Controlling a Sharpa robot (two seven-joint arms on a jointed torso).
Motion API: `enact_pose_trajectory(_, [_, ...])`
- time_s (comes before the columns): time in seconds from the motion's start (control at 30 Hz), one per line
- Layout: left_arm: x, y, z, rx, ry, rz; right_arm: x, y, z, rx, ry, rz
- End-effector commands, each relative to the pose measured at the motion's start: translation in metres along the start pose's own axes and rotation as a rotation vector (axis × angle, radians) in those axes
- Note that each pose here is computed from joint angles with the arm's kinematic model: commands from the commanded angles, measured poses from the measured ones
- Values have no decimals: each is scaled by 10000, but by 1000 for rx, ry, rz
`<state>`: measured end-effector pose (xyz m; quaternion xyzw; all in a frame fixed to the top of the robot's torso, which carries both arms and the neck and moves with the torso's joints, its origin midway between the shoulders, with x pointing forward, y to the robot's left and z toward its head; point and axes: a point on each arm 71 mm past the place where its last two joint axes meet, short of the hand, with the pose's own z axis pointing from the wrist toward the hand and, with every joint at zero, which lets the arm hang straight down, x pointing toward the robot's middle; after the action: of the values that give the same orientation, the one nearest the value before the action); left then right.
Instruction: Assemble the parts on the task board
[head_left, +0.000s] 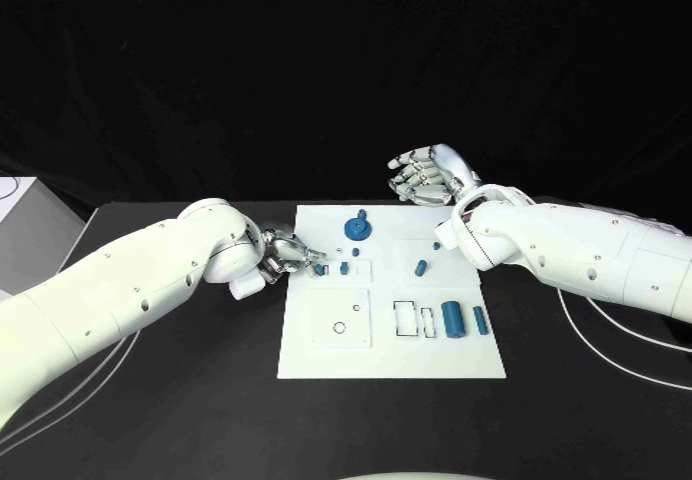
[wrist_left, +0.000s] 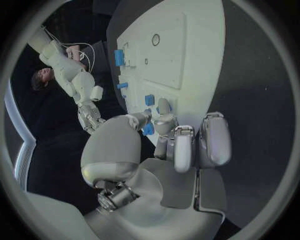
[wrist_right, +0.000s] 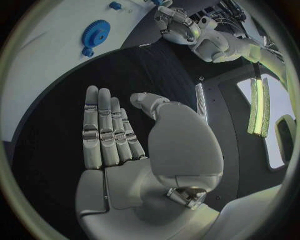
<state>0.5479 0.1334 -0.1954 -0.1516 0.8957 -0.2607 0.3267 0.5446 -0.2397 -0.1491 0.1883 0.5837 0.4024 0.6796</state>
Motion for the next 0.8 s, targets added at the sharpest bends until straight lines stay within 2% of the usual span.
enact_pose_trajectory(0.03, [10,-15,-1,-4,22,28,3,19,3,-16,2,3])
enact_pose_trajectory(0.3, [12,2,-4,-11,34,41,-3,18,2,-16,2,3])
enact_pose_trajectory(0.8, [27,-18,35,-19,36,56,21,42,-1,-20,10,9])
